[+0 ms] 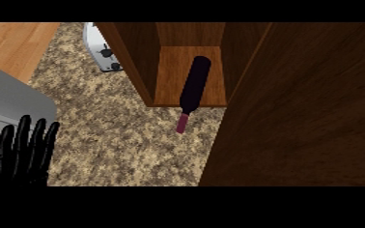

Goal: Pick up the wine, place it into the cabinet and close the cabinet

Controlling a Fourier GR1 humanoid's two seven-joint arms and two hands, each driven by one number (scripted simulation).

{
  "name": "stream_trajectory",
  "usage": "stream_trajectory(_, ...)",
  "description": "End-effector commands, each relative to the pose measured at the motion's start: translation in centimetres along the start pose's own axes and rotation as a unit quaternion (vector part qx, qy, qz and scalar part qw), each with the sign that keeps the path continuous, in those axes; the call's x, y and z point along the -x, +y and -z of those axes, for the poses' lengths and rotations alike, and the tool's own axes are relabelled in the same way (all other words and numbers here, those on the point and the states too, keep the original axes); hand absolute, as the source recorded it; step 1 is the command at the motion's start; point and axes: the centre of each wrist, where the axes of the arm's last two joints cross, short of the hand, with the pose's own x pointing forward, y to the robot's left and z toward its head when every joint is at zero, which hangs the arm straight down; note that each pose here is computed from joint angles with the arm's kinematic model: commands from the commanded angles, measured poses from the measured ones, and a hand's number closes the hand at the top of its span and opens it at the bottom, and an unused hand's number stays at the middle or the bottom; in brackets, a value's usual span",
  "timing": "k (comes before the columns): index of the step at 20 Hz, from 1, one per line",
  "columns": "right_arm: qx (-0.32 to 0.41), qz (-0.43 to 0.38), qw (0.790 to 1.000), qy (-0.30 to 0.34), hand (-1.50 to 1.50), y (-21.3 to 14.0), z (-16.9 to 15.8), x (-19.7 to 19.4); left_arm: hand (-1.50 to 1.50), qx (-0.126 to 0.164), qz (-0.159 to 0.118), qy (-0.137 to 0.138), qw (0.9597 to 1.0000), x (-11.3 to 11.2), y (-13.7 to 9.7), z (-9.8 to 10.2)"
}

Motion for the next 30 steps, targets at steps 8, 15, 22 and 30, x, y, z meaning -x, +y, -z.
stream_trajectory(8, -0.077, 0.008, 0.996, -0.043, 1.5, 6.3, -0.4, -1.7, -1.5, -0.012, 0.024, -0.001, 0.9996, -3.0, 5.9, 1.5)
stream_trajectory(15, -0.058, 0.023, 0.997, -0.051, 1.5, 7.6, 1.0, -1.7, -1.5, 0.001, 0.023, 0.001, 0.9997, -2.9, 7.4, 2.3)
stream_trajectory(22, -0.031, -0.015, 0.996, -0.083, 1.5, 8.7, 3.4, -1.4, -1.5, 0.012, 0.0, 0.014, 0.9998, -4.2, 7.2, 3.7)
stream_trajectory(30, -0.003, -0.045, 0.996, -0.08, 1.5, 8.0, 7.6, -2.3, -1.5, 0.026, -0.027, 0.016, 0.9992, -3.6, 6.8, 4.3)
